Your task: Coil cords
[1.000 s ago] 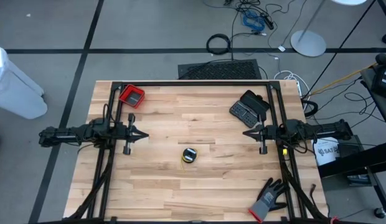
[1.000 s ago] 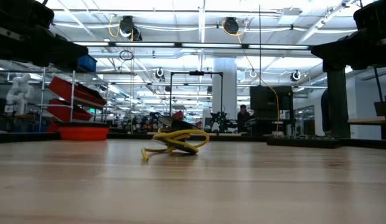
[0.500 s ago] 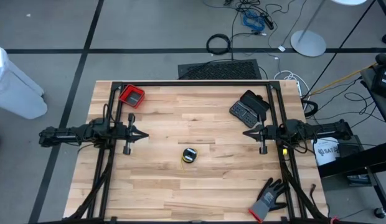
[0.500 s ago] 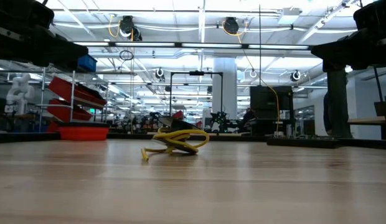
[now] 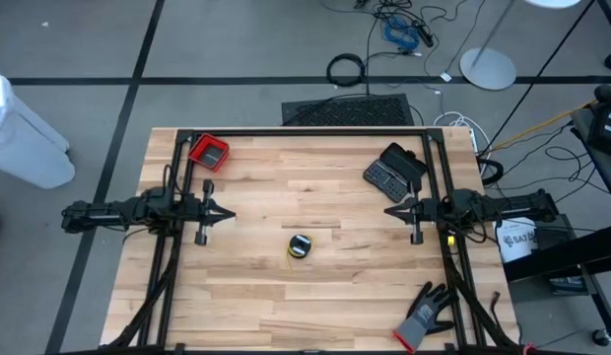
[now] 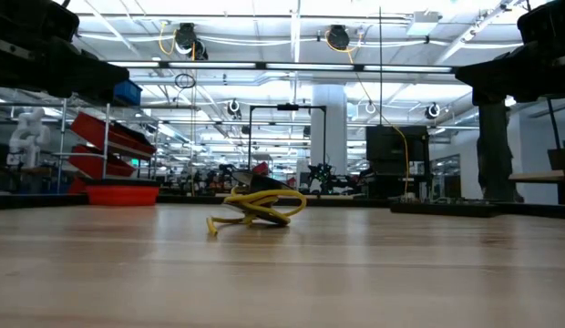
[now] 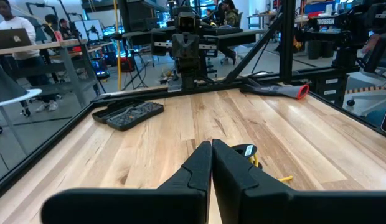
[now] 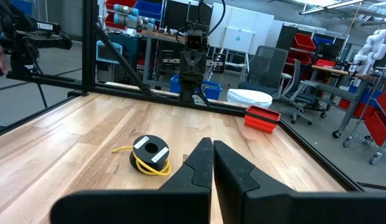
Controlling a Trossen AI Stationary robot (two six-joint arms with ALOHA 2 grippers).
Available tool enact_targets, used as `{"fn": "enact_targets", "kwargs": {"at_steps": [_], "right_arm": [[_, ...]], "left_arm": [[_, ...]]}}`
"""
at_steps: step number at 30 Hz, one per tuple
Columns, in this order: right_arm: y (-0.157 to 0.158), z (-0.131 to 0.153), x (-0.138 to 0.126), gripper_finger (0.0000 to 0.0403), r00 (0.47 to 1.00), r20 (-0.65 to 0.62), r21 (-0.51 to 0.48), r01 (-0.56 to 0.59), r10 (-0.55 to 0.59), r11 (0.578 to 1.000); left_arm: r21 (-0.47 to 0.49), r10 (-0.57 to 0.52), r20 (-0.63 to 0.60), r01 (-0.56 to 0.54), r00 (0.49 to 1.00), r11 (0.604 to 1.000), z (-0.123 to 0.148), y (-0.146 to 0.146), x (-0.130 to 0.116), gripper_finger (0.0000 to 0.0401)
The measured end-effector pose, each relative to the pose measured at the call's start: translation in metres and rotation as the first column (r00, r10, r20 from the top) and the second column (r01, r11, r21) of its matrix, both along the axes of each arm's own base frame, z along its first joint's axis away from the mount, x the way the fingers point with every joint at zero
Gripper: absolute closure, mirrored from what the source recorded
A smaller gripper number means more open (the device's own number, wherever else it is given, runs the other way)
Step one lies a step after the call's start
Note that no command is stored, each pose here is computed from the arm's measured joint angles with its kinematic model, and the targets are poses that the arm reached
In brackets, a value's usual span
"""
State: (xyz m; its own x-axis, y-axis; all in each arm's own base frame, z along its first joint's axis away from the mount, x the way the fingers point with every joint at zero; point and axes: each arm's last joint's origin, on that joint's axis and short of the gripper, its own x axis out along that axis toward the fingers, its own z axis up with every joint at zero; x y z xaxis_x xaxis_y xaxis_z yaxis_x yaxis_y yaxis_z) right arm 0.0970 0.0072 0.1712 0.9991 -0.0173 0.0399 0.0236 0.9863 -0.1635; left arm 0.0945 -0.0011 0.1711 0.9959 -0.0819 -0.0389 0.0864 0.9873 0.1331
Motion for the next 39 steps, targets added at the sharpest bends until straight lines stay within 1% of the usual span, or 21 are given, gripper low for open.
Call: {"fn": "enact_targets", "kwargs": {"at_steps": [22, 26, 32, 36, 39], "right_arm": [[0.0, 0.0, 0.0, 0.0403, 1.0, 0.001, 0.0, 0.0, 0.0, 1.0], [0.0, 0.0, 0.0, 0.0403, 1.0, 0.0, 0.0, 0.0, 0.0, 1.0], [0.0, 0.0, 0.0, 0.0403, 1.0, 0.0, 0.0, 0.0, 0.0, 1.0], [0.0, 0.0, 0.0, 0.0403, 1.0, 0.0, 0.0, 0.0, 0.0, 1.0], [0.0, 0.0, 0.0, 0.0403, 1.0, 0.0, 0.0, 0.0, 0.0, 1.0]], "left_arm": [[-0.002, 0.0, 0.008, 0.0, 1.0, 1.0, 0.001, 0.0, 0.0, 0.0381], [-0.06, 0.002, 0.063, 0.002, 0.998, 0.998, 0.008, 0.0, 0.0, 0.0381], [-0.095, 0.003, 0.138, 0.01, 0.99, 0.995, 0.037, 0.0, -0.007, 0.0381], [-0.107, 0.001, 0.207, 0.022, 0.978, 0.994, 0.073, 0.0, -0.014, 0.0381], [-0.086, -0.003, 0.227, 0.023, 0.974, 0.996, 0.102, -0.001, -0.017, 0.0381]]}}
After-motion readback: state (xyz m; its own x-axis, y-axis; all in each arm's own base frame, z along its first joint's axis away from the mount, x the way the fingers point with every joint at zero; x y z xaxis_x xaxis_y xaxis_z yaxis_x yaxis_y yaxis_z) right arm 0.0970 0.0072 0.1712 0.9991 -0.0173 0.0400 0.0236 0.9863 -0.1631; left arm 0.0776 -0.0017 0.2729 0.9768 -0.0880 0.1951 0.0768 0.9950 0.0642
